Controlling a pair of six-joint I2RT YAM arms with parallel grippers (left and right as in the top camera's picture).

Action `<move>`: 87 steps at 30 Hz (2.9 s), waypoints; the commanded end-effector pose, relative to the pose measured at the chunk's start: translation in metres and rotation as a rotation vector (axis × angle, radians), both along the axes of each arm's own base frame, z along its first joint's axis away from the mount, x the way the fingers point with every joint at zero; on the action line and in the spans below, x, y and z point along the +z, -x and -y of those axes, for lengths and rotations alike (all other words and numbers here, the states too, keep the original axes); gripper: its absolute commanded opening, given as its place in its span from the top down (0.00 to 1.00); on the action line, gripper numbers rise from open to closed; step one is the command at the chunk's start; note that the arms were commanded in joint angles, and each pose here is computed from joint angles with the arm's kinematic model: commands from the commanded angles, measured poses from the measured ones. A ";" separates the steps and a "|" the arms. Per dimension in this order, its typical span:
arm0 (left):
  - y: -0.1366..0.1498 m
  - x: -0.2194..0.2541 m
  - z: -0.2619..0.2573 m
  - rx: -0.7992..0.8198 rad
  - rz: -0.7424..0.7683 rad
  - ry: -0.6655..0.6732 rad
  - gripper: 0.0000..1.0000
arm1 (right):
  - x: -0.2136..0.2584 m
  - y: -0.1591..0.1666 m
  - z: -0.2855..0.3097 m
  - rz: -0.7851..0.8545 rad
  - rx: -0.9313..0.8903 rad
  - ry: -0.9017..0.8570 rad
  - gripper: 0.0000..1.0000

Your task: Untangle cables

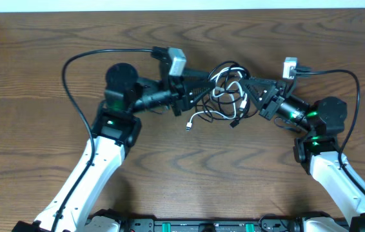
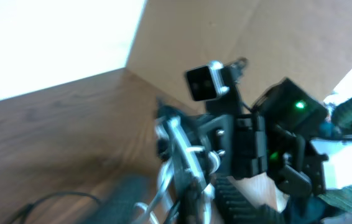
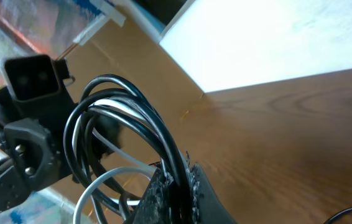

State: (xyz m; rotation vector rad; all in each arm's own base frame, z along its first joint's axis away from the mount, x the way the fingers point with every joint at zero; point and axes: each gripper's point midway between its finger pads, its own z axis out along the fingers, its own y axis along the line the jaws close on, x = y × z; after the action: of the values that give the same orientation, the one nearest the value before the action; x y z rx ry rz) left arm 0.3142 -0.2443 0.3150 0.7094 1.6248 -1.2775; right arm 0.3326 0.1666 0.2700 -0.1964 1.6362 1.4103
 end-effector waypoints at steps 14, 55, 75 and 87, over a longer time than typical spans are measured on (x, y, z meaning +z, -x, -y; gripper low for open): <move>0.008 0.009 -0.031 -0.104 0.129 -0.019 0.15 | 0.020 0.003 0.016 0.061 0.003 -0.030 0.99; 0.025 -0.011 0.002 -0.255 0.390 -0.081 0.54 | 0.034 0.036 -0.015 0.076 0.190 -0.064 0.99; 0.018 -0.007 0.001 -0.216 0.464 -0.095 0.92 | 0.026 0.033 -0.014 0.021 0.188 -0.062 0.19; -0.012 -0.014 -0.009 -0.053 0.410 -0.151 0.92 | 0.026 0.025 -0.004 0.021 0.142 -0.067 0.08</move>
State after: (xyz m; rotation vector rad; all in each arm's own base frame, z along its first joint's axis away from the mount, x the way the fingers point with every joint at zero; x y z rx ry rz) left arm 0.3107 -0.2392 0.2960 1.0964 1.3426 -1.0393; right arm 0.3053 0.1730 0.2920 -0.2996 1.5996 1.5827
